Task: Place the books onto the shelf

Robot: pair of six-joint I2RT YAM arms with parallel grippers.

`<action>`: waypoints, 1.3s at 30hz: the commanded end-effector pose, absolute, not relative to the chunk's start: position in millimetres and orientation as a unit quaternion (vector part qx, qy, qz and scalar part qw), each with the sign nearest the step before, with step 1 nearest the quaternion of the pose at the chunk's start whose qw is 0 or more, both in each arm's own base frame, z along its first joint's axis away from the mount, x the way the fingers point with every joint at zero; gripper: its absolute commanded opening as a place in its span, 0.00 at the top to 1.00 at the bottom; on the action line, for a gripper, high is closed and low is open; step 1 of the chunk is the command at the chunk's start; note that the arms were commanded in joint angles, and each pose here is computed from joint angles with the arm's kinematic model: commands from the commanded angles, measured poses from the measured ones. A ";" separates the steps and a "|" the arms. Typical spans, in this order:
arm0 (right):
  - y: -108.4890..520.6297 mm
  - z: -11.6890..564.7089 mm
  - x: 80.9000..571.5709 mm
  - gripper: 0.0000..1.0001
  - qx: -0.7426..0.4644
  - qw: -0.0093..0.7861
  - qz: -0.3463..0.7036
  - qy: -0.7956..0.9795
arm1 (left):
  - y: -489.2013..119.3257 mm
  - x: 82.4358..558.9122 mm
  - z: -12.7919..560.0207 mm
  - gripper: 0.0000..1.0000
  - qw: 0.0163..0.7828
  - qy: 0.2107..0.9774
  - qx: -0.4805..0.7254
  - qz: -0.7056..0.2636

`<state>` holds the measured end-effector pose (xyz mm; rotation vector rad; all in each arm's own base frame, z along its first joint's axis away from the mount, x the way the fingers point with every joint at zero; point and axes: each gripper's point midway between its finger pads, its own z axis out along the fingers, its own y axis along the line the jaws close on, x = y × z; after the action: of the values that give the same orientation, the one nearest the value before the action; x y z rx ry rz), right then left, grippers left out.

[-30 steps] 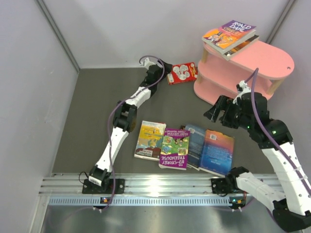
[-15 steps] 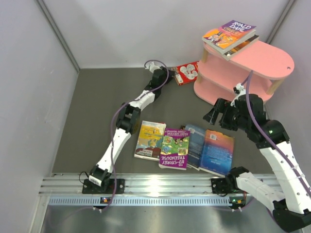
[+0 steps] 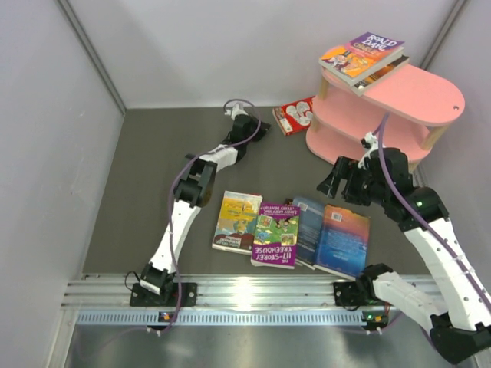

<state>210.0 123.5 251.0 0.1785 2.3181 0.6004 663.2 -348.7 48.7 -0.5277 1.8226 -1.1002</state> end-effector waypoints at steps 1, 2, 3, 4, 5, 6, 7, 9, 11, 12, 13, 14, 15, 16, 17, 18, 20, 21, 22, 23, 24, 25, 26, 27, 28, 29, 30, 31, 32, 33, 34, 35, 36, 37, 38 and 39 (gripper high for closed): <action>144.8 269.3 248.3 0.18 0.034 0.394 0.263 0.880 | -318.9 650.7 145.4 1.00 0.511 0.700 -0.197 -0.459; 150.8 270.3 256.9 0.18 0.029 0.395 0.269 0.878 | -300.9 636.1 153.9 1.00 0.511 0.706 -0.209 -0.444; 158.3 271.4 265.3 0.18 0.022 0.394 0.278 0.876 | -291.3 629.4 159.0 1.00 0.516 0.708 -0.211 -0.434; 170.2 275.3 289.2 0.18 0.016 0.404 0.289 0.868 | -282.3 621.9 161.1 1.00 0.522 0.717 -0.199 -0.417; 177.2 276.6 299.6 0.18 0.012 0.404 0.295 0.866 | -271.8 608.0 141.6 1.00 0.508 0.738 -0.204 -0.394; 183.8 278.5 310.7 0.18 0.008 0.407 0.297 0.864 | -261.5 599.4 169.4 1.00 0.518 0.733 -0.205 -0.391; 192.0 280.6 332.5 0.18 0.006 0.412 0.295 0.862 | -257.9 590.2 170.1 1.00 0.511 0.742 -0.197 -0.387; 188.3 278.5 359.8 0.17 0.022 0.430 0.262 0.864 | -251.5 564.9 167.4 0.85 0.484 0.770 -0.186 -0.372; 185.3 277.0 390.2 0.16 0.039 0.438 0.224 0.870 | -248.2 537.3 164.8 0.62 0.452 0.796 -0.173 -0.363; 172.7 275.3 404.1 0.15 0.058 0.450 0.181 0.872 | -247.9 527.8 163.8 0.57 0.443 0.800 -0.171 -0.366; 172.6 278.6 419.0 0.15 0.065 0.453 0.167 0.873 | -248.3 517.8 165.5 0.46 0.435 0.803 -0.168 -0.371; 169.7 276.4 424.2 0.15 0.068 0.452 0.153 0.876 | -247.1 501.0 166.5 0.40 0.427 0.806 -0.164 -0.376; 164.9 274.7 430.1 0.15 0.071 0.455 0.137 0.877 | -248.7 492.1 167.0 0.30 0.420 0.809 -0.158 -0.380; 166.8 273.8 435.7 0.16 0.069 0.454 0.133 0.878 | -248.8 485.1 165.9 0.29 0.414 0.814 -0.150 -0.379; 167.3 272.5 436.1 0.15 0.066 0.452 0.131 0.880 | -249.7 478.6 166.6 0.20 0.410 0.816 -0.147 -0.380; 165.8 269.5 434.2 0.16 0.066 0.448 0.127 0.883 | -253.9 475.1 168.3 0.17 0.405 0.815 -0.135 -0.391; 161.5 263.9 423.8 0.15 0.068 0.444 0.125 0.885 | -263.5 479.8 171.1 0.10 0.400 0.810 -0.124 -0.411; 158.7 260.9 418.2 0.15 0.074 0.443 0.126 0.884 | -271.4 480.8 173.6 0.10 0.390 0.806 -0.115 -0.430; 154.0 251.9 402.5 0.15 0.075 0.437 0.127 0.887 | -279.5 492.6 196.1 0.11 0.406 0.782 -0.111 -0.459; 152.2 246.0 395.6 0.15 0.077 0.434 0.130 0.888 | -284.5 501.7 189.8 0.12 0.402 0.776 -0.117 -0.471; 155.9 225.8 384.0 0.15 0.072 0.417 0.144 0.895 | -289.7 509.1 196.6 0.12 0.397 0.761 -0.137 -0.494; 157.3 229.9 374.2 0.15 0.067 0.420 0.160 0.891 | -293.4 521.7 215.6 0.12 0.422 0.732 -0.134 -0.518; 159.2 224.3 368.4 0.15 0.060 0.416 0.168 0.892 | -298.5 538.9 221.3 0.12 0.434 0.716 -0.138 -0.529; 165.4 219.5 362.3 0.15 0.048 0.411 0.185 0.891 | -299.9 550.0 230.6 0.11 0.443 0.699 -0.152 -0.541; 166.4 209.9 361.7 0.15 0.043 0.417 0.190 0.888 | -297.7 564.2 233.9 0.11 0.457 0.685 -0.172 -0.541; 173.5 207.2 360.7 0.15 0.030 0.410 0.204 0.888 | -294.6 582.7 234.9 0.12 0.463 0.674 -0.190 -0.543; 180.2 207.7 371.7 0.15 0.022 0.410 0.209 0.888 | -289.9 594.4 247.1 0.12 0.460 0.660 -0.219 -0.552; 185.1 210.5 381.6 0.15 0.016 0.416 0.211 0.884 | -283.9 599.9 237.6 0.12 0.451 0.666 -0.241 -0.544; 189.7 211.9 393.3 0.14 0.008 0.421 0.211 0.882 | -275.0 600.9 231.9 0.12 0.442 0.675 -0.259 -0.530; 197.0 235.1 413.7 0.14 0.004 0.447 0.219 0.867 | -270.1 598.7 232.0 0.12 0.450 0.679 -0.256 -0.520; 205.1 211.1 436.9 0.14 0.002 0.431 0.208 0.878 | -261.8 589.3 232.4 0.12 0.456 0.687 -0.259 -0.504; 210.4 208.5 453.5 0.14 -0.001 0.430 0.204 0.880 | -258.7 580.6 221.9 0.12 0.447 0.706 -0.257 -0.485; 219.4 242.8 481.6 0.13 -0.004 0.461 0.213 0.861 | -254.8 571.6 215.5 0.12 0.450 0.723 -0.240 -0.466; 228.4 200.3 506.1 0.13 -0.004 0.428 0.199 0.882 | -250.1 554.9 191.2 0.13 0.432 0.747 -0.241 -0.444; 229.1 189.4 517.4 0.13 -0.001 0.410 0.190 0.892 | -245.6 540.4 205.5 0.13 0.435 0.748 -0.234 -0.443; 237.2 227.7 546.0 0.13 0.010 0.448 0.204 0.871 | -241.9 527.9 199.5 0.13 0.429 0.758 -0.230 -0.435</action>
<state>488.9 220.0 194.1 0.0405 2.2780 0.4805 556.8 -253.7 159.3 -0.6519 1.9128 -1.1297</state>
